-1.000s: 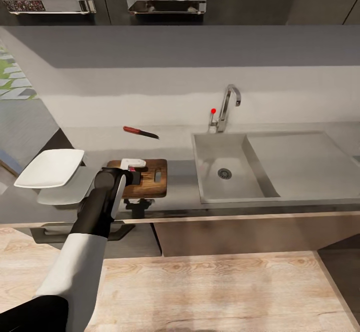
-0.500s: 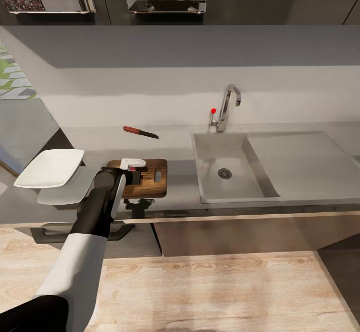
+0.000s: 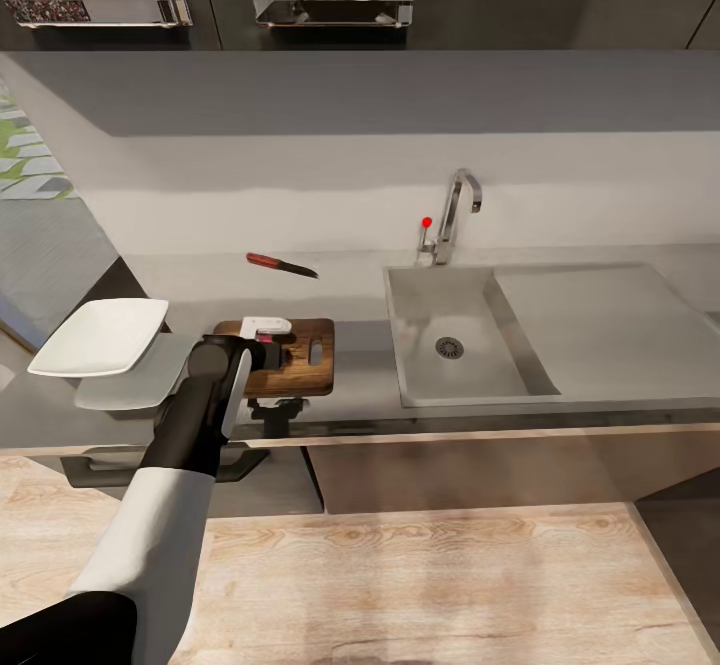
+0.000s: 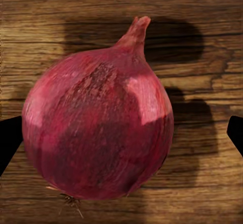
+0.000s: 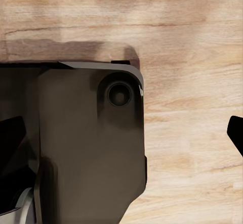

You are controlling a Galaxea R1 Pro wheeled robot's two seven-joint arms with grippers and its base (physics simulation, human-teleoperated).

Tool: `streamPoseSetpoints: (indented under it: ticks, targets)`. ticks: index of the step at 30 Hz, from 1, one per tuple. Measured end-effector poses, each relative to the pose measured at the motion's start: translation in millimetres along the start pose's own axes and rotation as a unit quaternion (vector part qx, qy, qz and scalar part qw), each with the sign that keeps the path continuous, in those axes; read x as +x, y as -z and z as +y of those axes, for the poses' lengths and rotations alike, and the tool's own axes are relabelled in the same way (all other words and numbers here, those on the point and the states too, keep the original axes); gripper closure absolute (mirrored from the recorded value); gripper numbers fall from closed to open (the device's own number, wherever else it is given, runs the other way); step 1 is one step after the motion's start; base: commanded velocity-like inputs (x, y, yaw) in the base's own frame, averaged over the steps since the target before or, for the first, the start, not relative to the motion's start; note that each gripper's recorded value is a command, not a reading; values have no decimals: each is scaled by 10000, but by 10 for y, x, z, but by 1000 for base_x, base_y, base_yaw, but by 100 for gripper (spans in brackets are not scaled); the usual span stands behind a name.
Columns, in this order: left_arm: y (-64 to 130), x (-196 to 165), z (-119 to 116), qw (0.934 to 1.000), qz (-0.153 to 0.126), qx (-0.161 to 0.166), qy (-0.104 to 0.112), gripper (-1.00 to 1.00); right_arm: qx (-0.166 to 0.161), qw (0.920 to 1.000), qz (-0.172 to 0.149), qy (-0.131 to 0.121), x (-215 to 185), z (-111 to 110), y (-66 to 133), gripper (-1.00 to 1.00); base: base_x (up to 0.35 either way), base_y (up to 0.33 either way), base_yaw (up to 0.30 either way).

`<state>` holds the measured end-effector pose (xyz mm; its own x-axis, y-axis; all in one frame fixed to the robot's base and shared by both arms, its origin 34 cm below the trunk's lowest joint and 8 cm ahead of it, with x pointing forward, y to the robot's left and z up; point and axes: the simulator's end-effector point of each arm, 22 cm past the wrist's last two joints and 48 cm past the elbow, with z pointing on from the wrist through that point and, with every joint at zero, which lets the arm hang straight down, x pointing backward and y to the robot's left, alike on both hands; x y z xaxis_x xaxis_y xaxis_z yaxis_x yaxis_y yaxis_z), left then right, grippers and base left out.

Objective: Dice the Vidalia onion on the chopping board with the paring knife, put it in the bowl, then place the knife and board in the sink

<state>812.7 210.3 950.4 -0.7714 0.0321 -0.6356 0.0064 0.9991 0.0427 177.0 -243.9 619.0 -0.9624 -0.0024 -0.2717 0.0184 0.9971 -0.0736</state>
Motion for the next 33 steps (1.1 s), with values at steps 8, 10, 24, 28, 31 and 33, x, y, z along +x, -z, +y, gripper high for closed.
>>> streamPoseSetpoints:
  ticks: [8,10,24,28,31,33]
  targets:
    - [47,-76,19,9999,-104,-18,17,-100,0,10000,0,0,0,0,0,-100,0,0,0]
    - [182,-273,58,9992,-382,-49,56,-100,1,10000,-1,-1,0,-1,0,-100,0,0,0]
    - [857,-1000,217,9877,-1539,-148,239,-100,0,10000,0,0,0,0,0,-100,0,0,0]
    - [863,-1008,211,9875,-1551,-143,234,-100,2,10000,1,-1,-1,-1,-1,-100,-71,0,0]
    - [860,-1009,203,9876,-1551,-142,215,-100,1,10000,3,-1,-1,0,-2,-100,-271,0,0]
    - [857,-1005,201,9876,-1547,-141,210,-100,1,10000,3,-1,-1,0,-2,-100,-312,0,0]
